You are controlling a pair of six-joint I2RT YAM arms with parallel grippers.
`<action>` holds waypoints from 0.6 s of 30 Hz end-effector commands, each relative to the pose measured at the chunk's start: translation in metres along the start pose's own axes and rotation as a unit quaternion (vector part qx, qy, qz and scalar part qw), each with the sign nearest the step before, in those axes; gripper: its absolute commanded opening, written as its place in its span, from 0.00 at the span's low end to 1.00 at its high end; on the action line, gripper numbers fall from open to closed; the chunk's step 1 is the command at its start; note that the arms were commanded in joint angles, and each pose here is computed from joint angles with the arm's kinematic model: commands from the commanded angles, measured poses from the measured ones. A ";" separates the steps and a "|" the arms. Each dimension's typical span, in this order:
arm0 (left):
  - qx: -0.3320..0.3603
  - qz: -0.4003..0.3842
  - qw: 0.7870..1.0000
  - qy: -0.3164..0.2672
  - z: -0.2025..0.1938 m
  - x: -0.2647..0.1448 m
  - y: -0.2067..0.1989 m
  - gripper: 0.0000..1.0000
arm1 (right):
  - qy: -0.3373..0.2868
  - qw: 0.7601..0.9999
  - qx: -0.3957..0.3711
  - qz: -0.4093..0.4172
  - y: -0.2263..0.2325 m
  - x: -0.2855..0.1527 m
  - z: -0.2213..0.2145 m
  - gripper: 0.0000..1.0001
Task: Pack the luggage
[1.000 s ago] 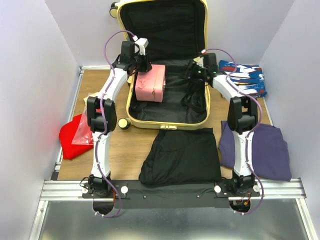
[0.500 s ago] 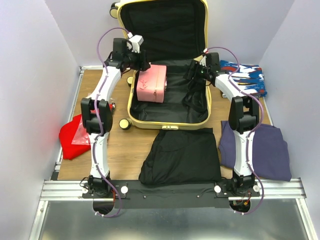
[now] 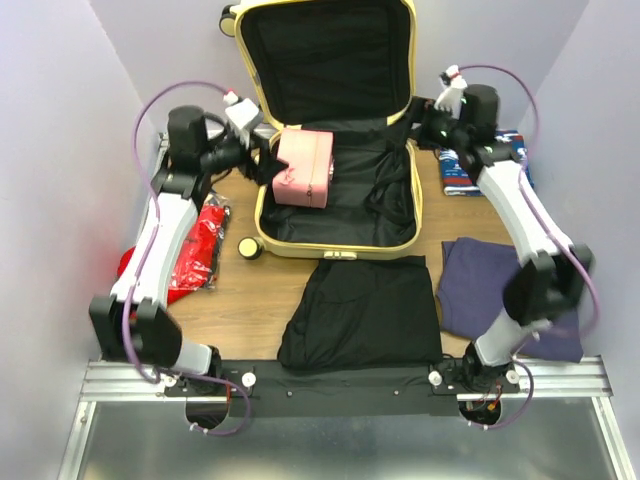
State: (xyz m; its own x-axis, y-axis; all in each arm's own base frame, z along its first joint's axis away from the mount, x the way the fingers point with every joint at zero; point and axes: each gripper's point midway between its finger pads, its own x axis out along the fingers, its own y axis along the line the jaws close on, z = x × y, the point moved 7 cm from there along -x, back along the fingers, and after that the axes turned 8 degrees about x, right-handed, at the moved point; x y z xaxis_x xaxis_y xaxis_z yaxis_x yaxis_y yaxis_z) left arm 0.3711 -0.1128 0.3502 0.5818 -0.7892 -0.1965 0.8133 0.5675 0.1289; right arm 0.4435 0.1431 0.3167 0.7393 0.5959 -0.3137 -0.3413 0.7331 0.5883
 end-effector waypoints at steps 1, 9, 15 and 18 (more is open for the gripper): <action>0.027 -0.044 0.998 -0.027 -0.014 -0.033 -0.052 0.84 | 0.029 0.999 0.011 -0.034 0.002 -0.069 -0.057 0.99; -0.198 -0.082 0.977 0.009 -0.088 -0.058 -0.131 0.83 | 0.119 0.980 0.087 -0.133 -0.020 -0.155 -0.176 0.99; -0.281 -0.088 0.952 0.079 -0.134 -0.061 -0.164 0.88 | 0.164 0.961 0.137 -0.174 -0.040 -0.171 -0.231 1.00; -0.349 -0.088 0.925 0.120 -0.147 -0.052 -0.176 0.94 | 0.187 0.944 0.177 -0.204 -0.051 -0.167 -0.248 1.00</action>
State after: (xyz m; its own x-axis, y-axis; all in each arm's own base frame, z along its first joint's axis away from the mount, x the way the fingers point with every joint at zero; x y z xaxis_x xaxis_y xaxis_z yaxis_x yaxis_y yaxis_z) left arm 0.2069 -0.1236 0.2096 0.3985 -0.8627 -0.3114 0.7630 0.5002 -0.4094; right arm 0.2035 0.0915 0.1770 0.5512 0.4624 -0.6945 0.0460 0.8142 0.5787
